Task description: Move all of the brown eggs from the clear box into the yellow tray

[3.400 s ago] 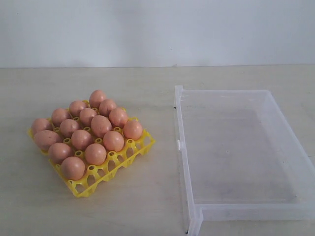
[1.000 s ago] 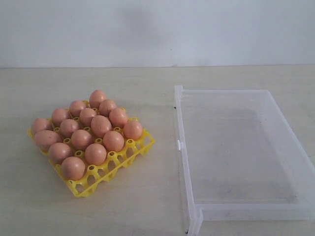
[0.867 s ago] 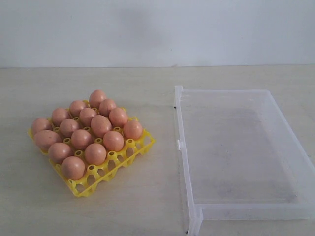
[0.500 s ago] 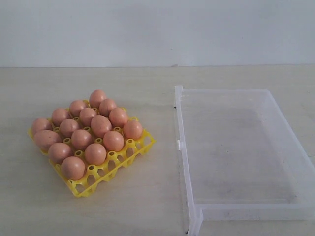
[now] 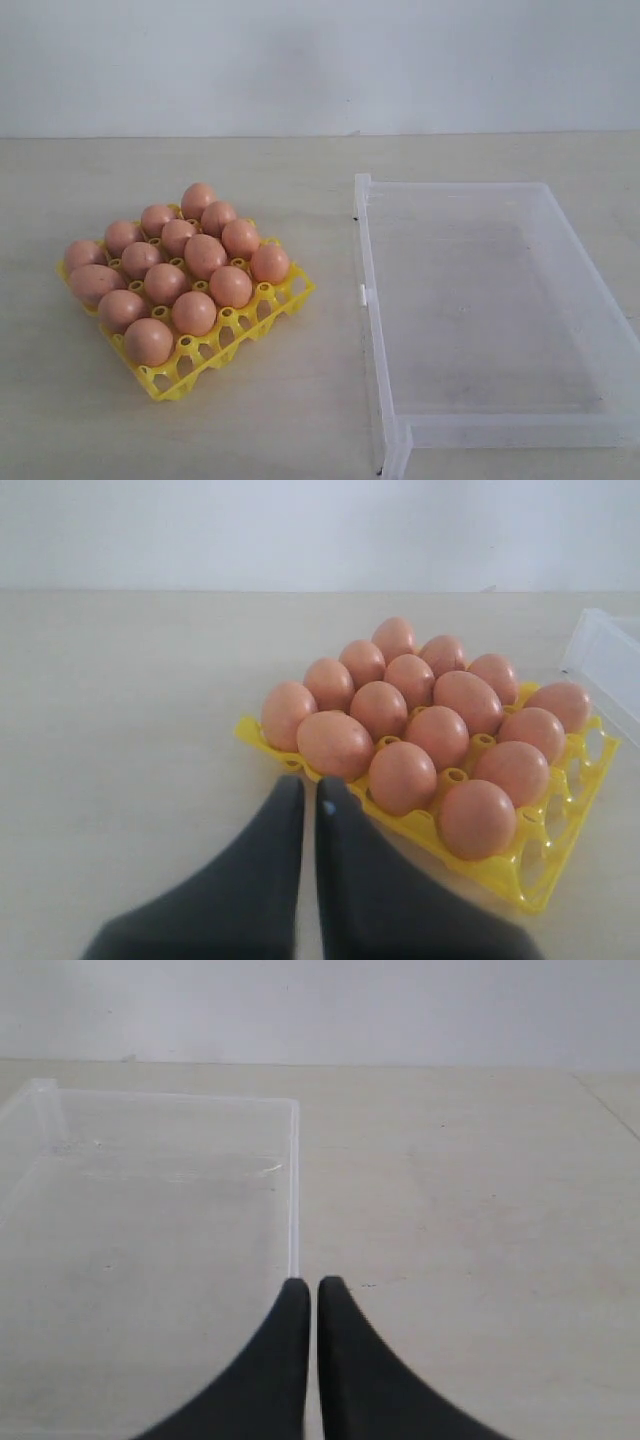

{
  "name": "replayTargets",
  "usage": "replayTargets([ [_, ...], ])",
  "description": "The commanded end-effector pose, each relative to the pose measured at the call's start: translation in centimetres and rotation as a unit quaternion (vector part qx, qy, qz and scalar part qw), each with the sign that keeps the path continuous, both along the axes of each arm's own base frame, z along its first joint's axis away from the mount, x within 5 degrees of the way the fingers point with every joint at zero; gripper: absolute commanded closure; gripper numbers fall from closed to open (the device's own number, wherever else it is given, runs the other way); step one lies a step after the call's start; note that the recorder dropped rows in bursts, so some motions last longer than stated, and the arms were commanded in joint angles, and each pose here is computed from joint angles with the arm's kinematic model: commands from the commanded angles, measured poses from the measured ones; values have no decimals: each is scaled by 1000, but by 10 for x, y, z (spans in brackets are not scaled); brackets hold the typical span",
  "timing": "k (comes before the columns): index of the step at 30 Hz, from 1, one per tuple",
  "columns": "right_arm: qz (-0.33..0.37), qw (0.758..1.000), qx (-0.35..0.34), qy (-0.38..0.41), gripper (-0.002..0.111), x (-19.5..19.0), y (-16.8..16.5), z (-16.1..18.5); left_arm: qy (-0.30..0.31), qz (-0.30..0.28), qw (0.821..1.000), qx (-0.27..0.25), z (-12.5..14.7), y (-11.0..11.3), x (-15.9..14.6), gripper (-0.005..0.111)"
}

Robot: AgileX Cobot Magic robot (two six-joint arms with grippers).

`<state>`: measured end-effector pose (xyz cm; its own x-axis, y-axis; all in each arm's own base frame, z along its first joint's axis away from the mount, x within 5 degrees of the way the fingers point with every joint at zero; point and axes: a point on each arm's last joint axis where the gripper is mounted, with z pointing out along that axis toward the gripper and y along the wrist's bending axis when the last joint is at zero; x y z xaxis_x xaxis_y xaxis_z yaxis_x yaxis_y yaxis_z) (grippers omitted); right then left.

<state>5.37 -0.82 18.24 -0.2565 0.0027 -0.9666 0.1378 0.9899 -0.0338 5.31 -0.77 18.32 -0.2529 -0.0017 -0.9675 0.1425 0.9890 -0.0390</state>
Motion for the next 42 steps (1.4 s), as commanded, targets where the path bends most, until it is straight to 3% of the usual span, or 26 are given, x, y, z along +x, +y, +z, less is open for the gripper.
replayTargets([
  [1, 3, 1000, -14, 1, 109, 0, 0, 0, -1, -2, 1000, -2, 0, 0, 0, 103],
  [20, 3, 1000, -12, -10, 109, 0, 0, 2, -3, -1, 1000, -2, 0, 0, 0, 103],
  [27, 3, 1000, -12, -10, 109, 0, 0, 2, -2, 74, 997, -2, 0, 8, 1, 103],
  [42, 3, 1000, -11, -10, 109, 0, 0, 2, -5, 72, 997, -2, 0, 8, 1, 103],
])
